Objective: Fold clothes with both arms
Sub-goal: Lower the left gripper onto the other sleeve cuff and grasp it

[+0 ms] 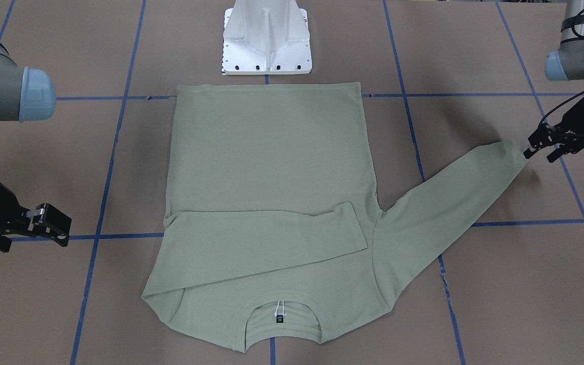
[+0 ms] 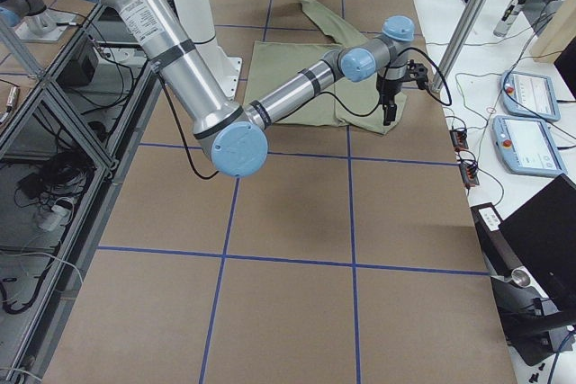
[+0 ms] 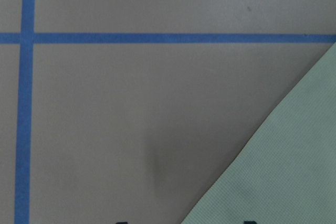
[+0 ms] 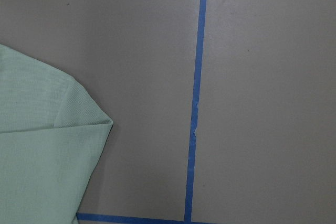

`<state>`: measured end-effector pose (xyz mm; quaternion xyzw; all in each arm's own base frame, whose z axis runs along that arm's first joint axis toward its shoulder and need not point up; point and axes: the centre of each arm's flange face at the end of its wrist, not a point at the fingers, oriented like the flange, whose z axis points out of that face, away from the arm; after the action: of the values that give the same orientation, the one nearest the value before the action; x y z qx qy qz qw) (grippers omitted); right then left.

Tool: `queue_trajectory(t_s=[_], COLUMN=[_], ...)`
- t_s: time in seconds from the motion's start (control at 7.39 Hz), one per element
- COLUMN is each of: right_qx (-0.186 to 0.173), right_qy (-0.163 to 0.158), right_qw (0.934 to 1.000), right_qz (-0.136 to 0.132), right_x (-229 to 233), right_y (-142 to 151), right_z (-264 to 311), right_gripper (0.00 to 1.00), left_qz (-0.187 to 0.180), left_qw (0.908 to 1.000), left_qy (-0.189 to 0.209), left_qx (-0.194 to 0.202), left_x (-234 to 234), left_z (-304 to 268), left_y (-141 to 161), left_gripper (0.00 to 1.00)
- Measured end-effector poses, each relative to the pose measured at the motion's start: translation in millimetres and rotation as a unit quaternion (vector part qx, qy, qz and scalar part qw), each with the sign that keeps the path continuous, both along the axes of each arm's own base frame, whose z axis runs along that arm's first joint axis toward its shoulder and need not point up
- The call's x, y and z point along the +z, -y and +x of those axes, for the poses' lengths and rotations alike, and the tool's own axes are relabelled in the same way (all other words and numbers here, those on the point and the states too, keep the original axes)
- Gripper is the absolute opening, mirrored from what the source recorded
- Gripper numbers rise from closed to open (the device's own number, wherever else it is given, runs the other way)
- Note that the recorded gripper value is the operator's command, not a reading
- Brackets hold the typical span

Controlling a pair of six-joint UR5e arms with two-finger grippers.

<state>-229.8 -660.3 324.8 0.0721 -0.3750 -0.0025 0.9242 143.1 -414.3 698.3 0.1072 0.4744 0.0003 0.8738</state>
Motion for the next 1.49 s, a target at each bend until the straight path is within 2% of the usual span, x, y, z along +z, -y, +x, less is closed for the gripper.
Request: queue_trajectory(t_s=[0.27, 1.22, 1.49], right_qx=[0.0, 0.002, 0.002], right_qy=[-0.002, -0.004, -0.004], right_qw=[1.0, 1.0, 1.0], right_qz=[-0.002, -0.002, -0.002], right_x=[4.1, 6.0, 6.3], right_y=[-0.7, -1.3, -1.4], right_z=[0.6, 1.2, 1.2], right_gripper=[1.0, 1.0, 1.0], left_qz=[0.005, 0.007, 0.008], left_qw=[0.9999, 0.9997, 0.9996], left_qy=[-0.005, -0.013, -0.014], left_qx=[0.01, 0.018, 0.022], left_x=[14.7, 14.1, 13.9], left_z=[5.7, 10.6, 13.3], left_y=[-9.4, -11.3, -12.4], left_gripper=[0.71, 0.68, 0.59])
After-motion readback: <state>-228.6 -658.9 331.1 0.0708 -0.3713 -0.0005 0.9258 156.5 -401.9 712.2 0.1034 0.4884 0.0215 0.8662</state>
